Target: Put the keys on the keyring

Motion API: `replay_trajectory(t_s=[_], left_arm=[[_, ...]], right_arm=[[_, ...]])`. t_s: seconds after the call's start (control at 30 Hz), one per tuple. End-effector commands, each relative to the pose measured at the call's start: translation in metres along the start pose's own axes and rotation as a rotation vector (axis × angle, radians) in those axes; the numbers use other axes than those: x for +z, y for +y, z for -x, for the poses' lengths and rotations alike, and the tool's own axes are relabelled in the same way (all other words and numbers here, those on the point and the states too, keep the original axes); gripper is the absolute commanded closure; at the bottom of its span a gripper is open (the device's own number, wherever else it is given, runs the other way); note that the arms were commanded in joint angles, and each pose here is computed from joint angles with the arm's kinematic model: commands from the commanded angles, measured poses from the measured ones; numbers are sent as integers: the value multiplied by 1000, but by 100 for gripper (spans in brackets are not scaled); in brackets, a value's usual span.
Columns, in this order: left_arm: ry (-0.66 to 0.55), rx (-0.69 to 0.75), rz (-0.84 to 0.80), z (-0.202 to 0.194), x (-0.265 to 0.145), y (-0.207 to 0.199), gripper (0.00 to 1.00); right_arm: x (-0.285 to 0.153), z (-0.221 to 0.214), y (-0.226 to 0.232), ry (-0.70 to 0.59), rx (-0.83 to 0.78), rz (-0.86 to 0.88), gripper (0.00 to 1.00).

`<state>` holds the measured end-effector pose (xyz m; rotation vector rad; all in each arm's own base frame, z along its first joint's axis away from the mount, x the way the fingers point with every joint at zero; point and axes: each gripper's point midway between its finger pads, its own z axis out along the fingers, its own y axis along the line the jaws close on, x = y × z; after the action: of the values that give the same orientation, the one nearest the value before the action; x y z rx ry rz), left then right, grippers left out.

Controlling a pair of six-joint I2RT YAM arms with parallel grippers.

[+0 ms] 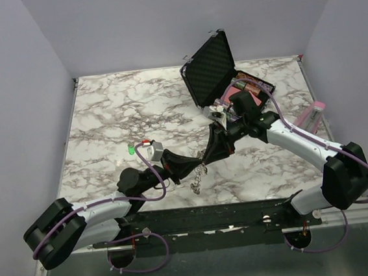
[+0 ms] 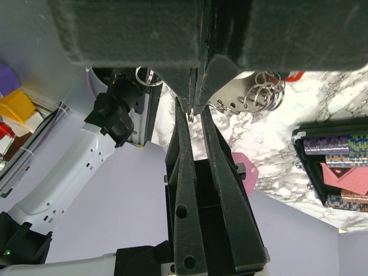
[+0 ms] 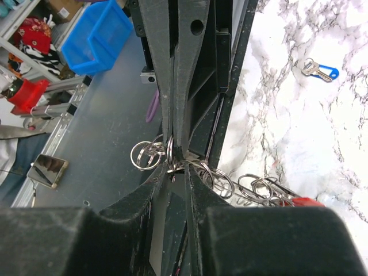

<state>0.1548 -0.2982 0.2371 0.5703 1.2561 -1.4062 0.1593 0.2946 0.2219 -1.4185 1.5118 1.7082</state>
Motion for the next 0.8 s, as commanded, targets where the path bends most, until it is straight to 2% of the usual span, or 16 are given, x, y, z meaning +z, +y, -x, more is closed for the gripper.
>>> replay_trajectory(t_s=[0.0,0.03,0.2,0.4,0.6,0.7,0.77], left_arm=[[-85,41,-32,26,9,-10,100],[-79,38,-29,24,9,-9,100],[-76,37,-21,23,9,-8,100],[-61,25,2,21,8,-5,98],[-2,54,34,15,-3,-4,50],[58,96,43,17,-12,-8,35],[173,127,78,10,-19,-6,25]], right_arm=[[3,-1,-1,5,-1,-12,77],[3,0,-1,4,-2,-12,78],[3,1,-1,4,-2,-14,98],[1,0,5,22,-60,10,100],[0,-1,8,30,-80,16,100],[-1,-4,6,50,-97,0,100],[-2,-6,4,67,-102,-16,100]])
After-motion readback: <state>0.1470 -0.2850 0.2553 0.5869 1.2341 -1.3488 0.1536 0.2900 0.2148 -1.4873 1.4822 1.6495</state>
